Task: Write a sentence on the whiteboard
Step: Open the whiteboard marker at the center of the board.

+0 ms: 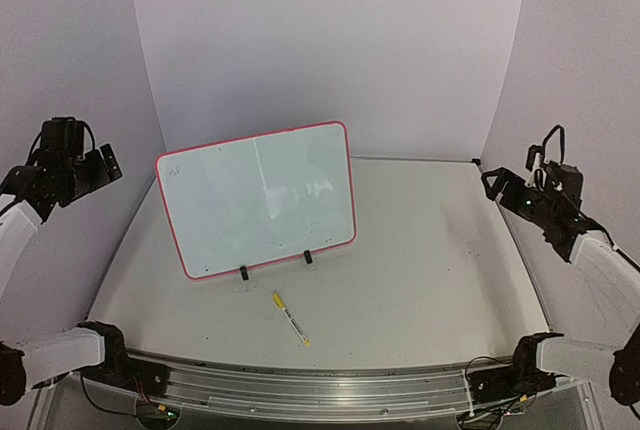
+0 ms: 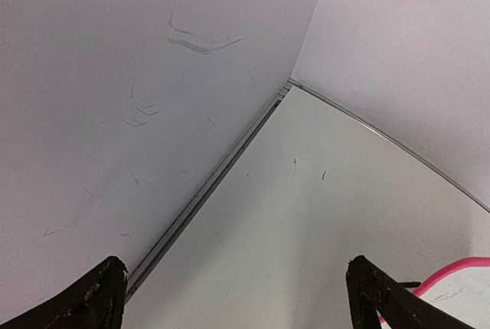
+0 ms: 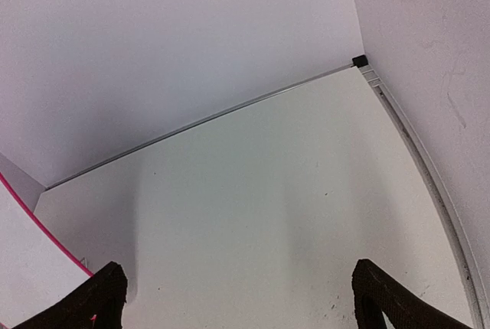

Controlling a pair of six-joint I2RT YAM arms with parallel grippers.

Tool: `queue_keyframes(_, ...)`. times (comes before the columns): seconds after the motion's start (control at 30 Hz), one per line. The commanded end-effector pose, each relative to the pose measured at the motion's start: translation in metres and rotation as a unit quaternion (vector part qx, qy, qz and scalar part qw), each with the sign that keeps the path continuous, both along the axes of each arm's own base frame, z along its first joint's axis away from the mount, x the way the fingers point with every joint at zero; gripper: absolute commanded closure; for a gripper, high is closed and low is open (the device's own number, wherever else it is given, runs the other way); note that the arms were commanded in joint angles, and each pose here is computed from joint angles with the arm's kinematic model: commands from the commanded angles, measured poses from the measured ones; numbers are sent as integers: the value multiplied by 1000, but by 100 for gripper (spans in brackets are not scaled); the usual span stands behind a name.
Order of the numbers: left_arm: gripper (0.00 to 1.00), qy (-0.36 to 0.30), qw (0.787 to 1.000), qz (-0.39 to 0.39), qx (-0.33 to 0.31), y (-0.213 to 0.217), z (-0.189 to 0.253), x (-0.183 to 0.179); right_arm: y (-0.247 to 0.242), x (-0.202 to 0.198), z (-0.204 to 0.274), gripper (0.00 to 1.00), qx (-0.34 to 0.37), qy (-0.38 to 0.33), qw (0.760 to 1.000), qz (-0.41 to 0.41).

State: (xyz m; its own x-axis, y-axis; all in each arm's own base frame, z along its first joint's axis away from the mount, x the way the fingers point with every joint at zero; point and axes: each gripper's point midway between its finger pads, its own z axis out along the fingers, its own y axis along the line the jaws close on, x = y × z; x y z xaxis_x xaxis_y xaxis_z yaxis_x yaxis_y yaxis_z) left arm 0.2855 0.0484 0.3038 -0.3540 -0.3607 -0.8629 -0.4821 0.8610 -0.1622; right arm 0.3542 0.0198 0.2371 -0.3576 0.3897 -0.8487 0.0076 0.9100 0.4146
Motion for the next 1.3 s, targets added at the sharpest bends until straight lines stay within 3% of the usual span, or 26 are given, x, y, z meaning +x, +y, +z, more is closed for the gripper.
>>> queue_keyframes(0.0, 1, -22, 999, -42, 24, -6, 34, -7, 24, -5, 21, 2, -3, -9, 997, 75)
queue_keyframes(0.2, 1, -69, 992, -99, 43, -21, 57, -7, 61, -11, 18, 3, -28, 18, 991, 127)
queue_keyframes(0.4, 1, -75, 983, -158, 49, -39, 51, 5, 164, -26, -15, 8, -96, 76, 966, 229)
queue_keyframes(0.6, 1, -111, 976, -178, 55, -45, 47, -2, 280, -74, -71, 13, -174, 138, 914, 340)
queue_keyframes(0.83, 1, -101, 976, -190, 42, -49, 47, -12, 382, -142, -126, 21, -215, 190, 852, 437)
queue_keyframes(1.03, 1, -85, 978, -190, -5, -55, 43, -20, 419, -174, -159, 40, -244, 217, 824, 463)
queue_keyframes(1.27, 1, -62, 968, -237, -53, -77, 35, -19, 438, -186, -182, 51, -281, 227, 816, 451)
